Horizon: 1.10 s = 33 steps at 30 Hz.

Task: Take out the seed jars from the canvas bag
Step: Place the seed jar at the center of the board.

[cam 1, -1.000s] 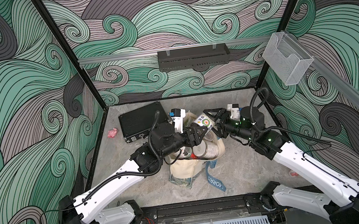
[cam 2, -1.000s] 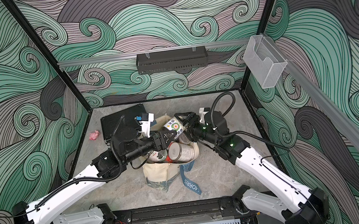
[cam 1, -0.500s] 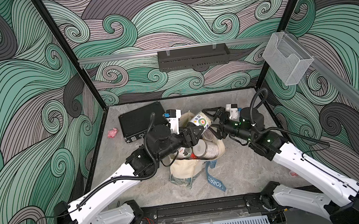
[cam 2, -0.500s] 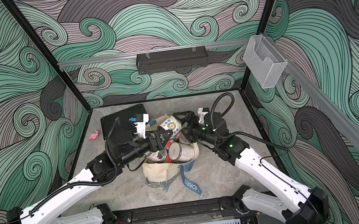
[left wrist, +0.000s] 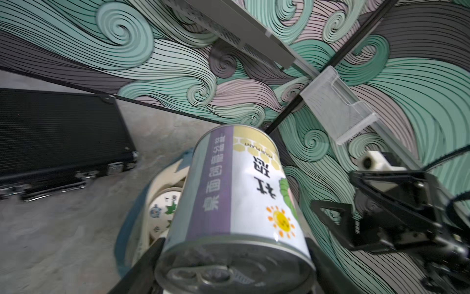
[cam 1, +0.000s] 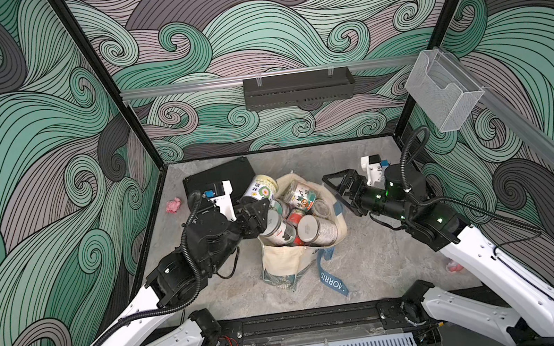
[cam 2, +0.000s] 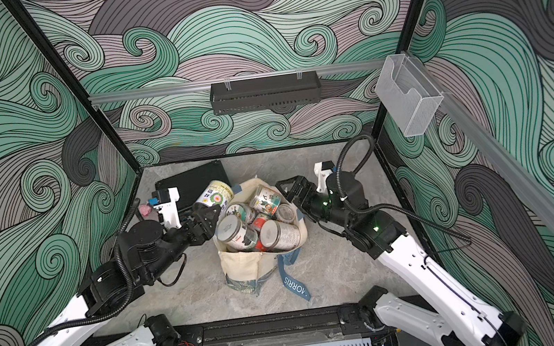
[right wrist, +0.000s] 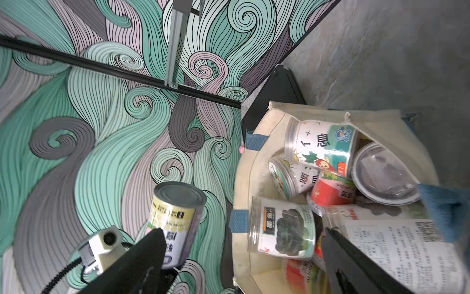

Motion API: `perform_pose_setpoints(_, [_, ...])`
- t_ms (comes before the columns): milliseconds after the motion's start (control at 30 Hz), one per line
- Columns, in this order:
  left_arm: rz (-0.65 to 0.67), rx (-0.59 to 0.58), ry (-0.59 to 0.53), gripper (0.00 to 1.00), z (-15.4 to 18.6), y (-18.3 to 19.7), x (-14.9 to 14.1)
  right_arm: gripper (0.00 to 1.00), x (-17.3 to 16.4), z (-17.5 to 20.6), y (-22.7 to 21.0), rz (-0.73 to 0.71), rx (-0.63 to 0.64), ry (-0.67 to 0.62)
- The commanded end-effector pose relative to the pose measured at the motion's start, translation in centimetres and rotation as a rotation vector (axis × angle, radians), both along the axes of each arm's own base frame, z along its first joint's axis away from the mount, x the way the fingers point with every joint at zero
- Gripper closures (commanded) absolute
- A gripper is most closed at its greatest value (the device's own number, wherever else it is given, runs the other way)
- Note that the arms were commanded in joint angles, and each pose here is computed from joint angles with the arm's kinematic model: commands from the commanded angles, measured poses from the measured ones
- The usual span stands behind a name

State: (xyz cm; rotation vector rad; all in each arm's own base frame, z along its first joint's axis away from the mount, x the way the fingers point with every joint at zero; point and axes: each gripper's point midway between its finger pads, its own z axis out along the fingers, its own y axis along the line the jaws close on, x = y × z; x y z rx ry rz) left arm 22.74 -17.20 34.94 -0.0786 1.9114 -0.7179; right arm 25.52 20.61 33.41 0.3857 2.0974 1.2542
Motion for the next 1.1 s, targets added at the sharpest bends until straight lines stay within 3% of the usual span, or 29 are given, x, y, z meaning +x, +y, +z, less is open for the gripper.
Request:
perform_pose_setpoints(0, [0.166,0.099,-0.027,0.39,0.5,5.1,-0.4,0.01,-0.9,-2.0,-1.4,0.044,-0.206,-0.027])
perform_pose_setpoints(200, [0.268,0.219,0.005,0.39,-0.5,8.4,-0.3,0.01,-1.3,-3.8,-1.7,0.083,-0.286,-0.017])
perform_pose_setpoints(367, [0.330,0.316,0.093,0.39,-2.1,10.5,0.7,0.01,-1.7,-3.9,-1.9,0.104,-0.315,-0.024])
perform_pose_setpoints(633, [0.366,0.438,0.375,0.40,-6.8,12.8,2.9,0.01,-2.8,-3.8,-3.2,0.119,-0.395,-0.046])
perform_pose_setpoints(933, [0.351,0.436,0.681,0.39,-13.1,14.4,5.0,0.01,-3.8,-4.3,-3.9,0.151,-0.456,-0.064])
perform_pose_setpoints(1067, [0.321,0.486,0.807,0.39,-16.0,14.8,6.0,0.01,-4.2,-4.4,-4.1,0.164,-0.473,-0.073])
